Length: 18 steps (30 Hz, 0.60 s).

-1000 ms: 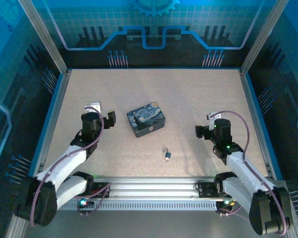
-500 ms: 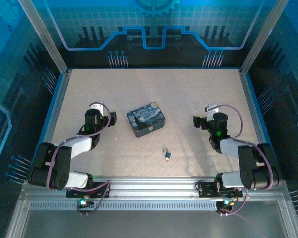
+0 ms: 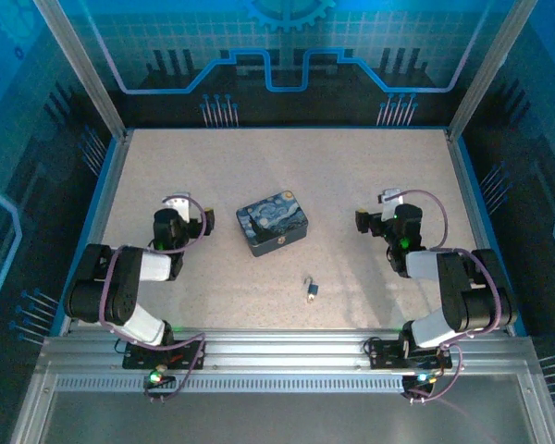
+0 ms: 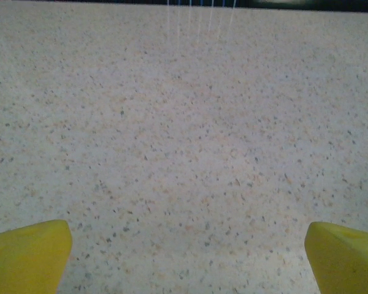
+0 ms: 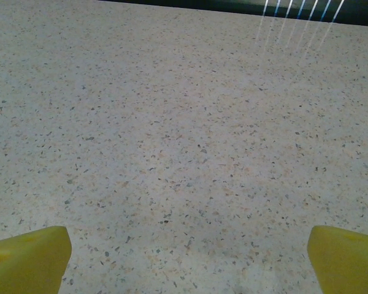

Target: Unlock the padlock with the key

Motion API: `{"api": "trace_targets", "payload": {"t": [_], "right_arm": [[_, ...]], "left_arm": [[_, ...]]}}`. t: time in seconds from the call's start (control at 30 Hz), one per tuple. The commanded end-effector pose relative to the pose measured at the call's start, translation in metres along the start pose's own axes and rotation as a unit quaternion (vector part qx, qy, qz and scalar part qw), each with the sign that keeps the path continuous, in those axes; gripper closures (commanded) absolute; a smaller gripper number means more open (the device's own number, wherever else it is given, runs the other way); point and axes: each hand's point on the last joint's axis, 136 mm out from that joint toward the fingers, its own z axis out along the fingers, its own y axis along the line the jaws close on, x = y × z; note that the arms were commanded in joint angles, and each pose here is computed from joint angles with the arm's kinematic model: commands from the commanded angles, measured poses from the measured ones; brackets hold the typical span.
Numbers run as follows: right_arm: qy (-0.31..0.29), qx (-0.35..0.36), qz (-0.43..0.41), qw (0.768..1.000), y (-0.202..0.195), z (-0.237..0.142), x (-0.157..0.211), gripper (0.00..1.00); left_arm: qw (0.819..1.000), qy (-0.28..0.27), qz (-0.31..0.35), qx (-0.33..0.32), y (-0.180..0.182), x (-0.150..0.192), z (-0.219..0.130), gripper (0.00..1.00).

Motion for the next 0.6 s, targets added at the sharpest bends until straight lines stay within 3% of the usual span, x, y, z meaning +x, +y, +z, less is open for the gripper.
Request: {"api": "trace_targets", "payload": {"t": [0.0, 0.57], "right_arm": [[-0.019, -0.008, -0.012, 1.0, 0.0018, 0.0026, -0.0135, 0.0], [-0.019, -0.012, -0.01, 1.0, 0.0017, 0.0027, -0.0145, 0.0]], "left_arm": [[0.999, -0.034, -0.012, 0.01, -0.0012, -0.0183, 0.0001, 0.01], [0.999, -0.034, -0.012, 0.01, -0.0013, -0.0186, 0.0001, 0.01]]}}
